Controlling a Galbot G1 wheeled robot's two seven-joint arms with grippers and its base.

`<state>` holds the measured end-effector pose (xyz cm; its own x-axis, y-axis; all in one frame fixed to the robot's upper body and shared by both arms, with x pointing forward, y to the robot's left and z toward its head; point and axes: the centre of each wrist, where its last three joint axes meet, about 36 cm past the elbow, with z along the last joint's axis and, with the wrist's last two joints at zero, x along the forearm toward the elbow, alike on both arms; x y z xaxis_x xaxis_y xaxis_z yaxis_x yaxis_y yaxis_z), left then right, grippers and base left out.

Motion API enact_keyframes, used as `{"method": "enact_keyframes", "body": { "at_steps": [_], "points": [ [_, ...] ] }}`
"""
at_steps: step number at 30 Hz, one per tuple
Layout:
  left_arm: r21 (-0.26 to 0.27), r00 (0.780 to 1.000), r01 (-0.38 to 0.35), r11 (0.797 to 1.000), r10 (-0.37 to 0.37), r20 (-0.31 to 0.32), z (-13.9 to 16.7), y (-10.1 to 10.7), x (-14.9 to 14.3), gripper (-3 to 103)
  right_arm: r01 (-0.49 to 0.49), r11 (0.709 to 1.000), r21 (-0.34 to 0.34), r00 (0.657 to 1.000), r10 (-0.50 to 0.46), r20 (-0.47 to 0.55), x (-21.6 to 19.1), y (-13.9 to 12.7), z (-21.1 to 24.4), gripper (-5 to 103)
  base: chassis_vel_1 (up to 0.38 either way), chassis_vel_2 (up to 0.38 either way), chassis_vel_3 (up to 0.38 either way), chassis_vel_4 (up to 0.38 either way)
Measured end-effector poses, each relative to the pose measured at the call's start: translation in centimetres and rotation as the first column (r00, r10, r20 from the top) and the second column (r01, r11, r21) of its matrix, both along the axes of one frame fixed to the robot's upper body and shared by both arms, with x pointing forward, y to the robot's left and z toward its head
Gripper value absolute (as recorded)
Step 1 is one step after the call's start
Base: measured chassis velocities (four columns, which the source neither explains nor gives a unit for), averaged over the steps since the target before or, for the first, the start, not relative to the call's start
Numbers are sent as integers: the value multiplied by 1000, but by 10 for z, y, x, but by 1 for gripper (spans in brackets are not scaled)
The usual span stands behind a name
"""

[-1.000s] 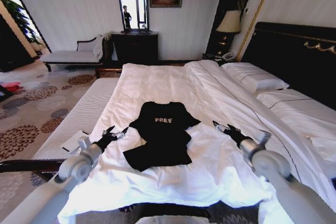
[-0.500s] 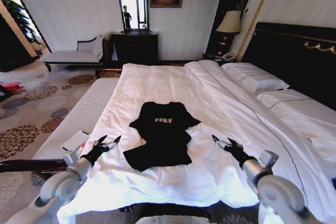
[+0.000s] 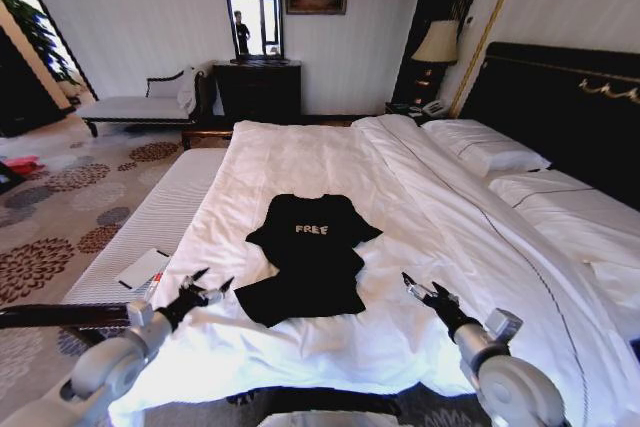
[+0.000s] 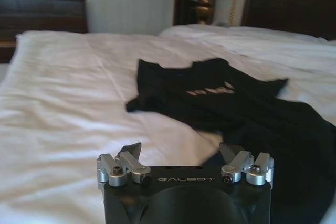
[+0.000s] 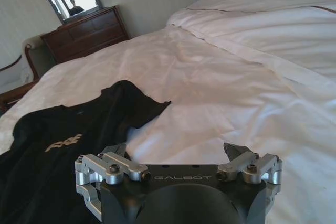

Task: Fold the clothes on the bed.

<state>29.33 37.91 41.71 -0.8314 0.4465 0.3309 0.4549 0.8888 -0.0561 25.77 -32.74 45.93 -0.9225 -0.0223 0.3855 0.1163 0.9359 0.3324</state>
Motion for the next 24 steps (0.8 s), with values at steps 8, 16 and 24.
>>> {"method": "enact_keyframes", "body": {
  "at_steps": [8, 16, 24],
  "points": [
    [19, 999, 49, 999, -49, 1, -8, 1, 5, 84, 29, 1000, 6, 999, -29, -18, -4, -1, -7, 100, 0, 0, 0, 0],
    [23, 998, 53, 998, -53, -17, -18, -2, 20, 84, 54, 998, 21, 998, -53, -35, -5, 2, -14, 100, 0, 0, 0, 0],
    [17, 998, 51, 999, -51, -43, -24, -5, 19, 68, 61, 998, 19, 997, -60, -42, -3, 1, -17, 100, 0, 0, 0, 0]
  ]
}}
